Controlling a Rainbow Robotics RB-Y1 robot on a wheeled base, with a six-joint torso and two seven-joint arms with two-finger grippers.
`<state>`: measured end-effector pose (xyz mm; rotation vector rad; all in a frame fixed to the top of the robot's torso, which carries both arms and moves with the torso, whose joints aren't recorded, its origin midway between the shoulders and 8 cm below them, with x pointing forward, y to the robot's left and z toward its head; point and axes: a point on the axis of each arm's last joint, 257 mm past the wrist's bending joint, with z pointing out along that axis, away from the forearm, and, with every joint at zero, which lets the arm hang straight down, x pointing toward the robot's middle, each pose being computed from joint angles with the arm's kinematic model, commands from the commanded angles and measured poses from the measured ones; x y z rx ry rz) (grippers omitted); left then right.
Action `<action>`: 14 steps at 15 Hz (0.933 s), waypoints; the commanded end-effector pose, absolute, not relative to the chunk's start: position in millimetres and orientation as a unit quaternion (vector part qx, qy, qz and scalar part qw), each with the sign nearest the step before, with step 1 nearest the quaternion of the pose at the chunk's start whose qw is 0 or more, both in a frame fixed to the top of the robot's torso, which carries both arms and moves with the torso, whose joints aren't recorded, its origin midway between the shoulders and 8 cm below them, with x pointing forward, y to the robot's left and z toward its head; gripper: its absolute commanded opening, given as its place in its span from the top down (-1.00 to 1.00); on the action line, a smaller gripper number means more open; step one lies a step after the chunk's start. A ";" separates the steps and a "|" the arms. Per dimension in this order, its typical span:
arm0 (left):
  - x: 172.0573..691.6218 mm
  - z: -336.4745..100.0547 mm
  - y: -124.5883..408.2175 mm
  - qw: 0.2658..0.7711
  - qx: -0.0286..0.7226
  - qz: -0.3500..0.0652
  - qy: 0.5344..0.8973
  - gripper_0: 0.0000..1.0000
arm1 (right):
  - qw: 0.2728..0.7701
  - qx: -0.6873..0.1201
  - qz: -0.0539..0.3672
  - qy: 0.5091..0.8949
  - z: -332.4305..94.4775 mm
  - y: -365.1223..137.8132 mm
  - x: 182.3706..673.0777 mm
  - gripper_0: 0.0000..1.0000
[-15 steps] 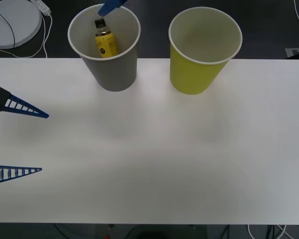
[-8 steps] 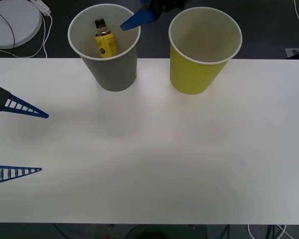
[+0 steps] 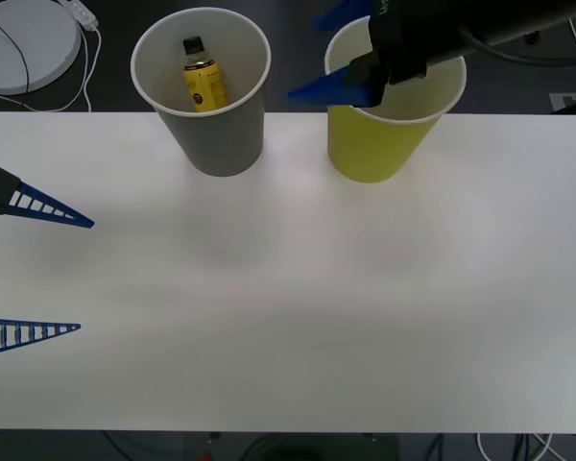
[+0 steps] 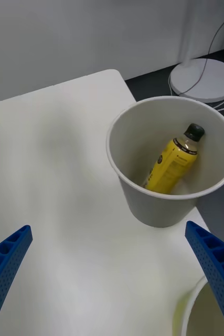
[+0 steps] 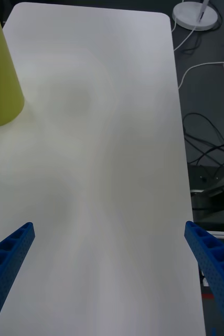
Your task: Put the can into the green bin and the plastic bottle into the gray bin
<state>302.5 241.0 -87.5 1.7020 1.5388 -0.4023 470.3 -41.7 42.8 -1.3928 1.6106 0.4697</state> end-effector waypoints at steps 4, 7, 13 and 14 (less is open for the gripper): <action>302.5 -87.5 241.0 0.395 0.671 -0.159 0.607 -1.00 | 0.485 -0.587 0.178 0.624 24.1 -76.7 439.7 -1.00; 302.5 -87.5 241.0 0.395 0.671 -0.159 0.607 -1.00 | 0.493 -0.600 0.176 0.605 10.2 -90.6 426.4 -1.00; 302.5 -87.5 241.0 0.395 0.671 -0.159 0.607 -1.00 | 0.510 -0.614 0.181 0.575 -13.5 -115.4 389.0 -1.00; 302.5 -87.5 241.0 0.395 0.671 -0.159 0.607 -1.00 | 0.512 -0.617 0.182 0.569 -19.3 -119.8 382.0 -1.00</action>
